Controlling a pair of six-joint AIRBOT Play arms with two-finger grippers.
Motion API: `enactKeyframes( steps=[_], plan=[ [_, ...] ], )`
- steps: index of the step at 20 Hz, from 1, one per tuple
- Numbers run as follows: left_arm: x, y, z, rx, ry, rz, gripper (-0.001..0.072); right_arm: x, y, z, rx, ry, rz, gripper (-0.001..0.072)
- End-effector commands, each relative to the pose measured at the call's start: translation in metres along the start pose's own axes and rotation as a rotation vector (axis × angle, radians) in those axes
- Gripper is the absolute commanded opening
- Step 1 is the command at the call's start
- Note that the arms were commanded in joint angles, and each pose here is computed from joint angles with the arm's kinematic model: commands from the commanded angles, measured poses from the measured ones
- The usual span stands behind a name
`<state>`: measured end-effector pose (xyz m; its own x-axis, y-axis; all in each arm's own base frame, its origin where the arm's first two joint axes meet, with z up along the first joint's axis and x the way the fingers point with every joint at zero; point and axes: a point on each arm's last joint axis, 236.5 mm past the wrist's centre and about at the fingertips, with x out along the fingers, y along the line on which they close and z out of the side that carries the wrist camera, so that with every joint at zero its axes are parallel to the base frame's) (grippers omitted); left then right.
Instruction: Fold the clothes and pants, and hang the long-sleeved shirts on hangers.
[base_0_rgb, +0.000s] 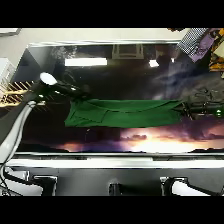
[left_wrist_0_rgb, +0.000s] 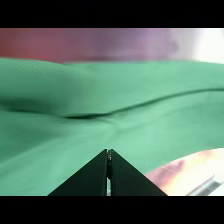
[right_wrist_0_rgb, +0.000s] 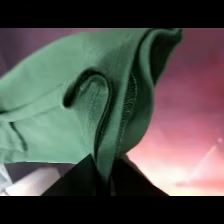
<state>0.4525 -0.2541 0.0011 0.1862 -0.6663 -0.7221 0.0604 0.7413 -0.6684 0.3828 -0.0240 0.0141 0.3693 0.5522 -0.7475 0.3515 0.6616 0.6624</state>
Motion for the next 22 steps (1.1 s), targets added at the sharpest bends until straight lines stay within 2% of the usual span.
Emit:
enactKeyframes(
  steps=[1,11,22],
  plan=[
    [0.068,-0.047,-0.029,-0.038,0.009,-0.063,0.0019,-0.026,0.022,-0.001,0.02,-0.075,0.002,0.0032],
    [0.172,-0.136,-0.08,-0.202,0.001,-0.217,0.0018,-0.095,0.083,0.018,-0.073,-0.219,0.02,0.0031],
    [0.228,-0.192,-0.107,-0.261,0.075,-0.289,0.0017,-0.095,0.086,0.004,-0.103,-0.16,0.018,0.0032]
  ],
)
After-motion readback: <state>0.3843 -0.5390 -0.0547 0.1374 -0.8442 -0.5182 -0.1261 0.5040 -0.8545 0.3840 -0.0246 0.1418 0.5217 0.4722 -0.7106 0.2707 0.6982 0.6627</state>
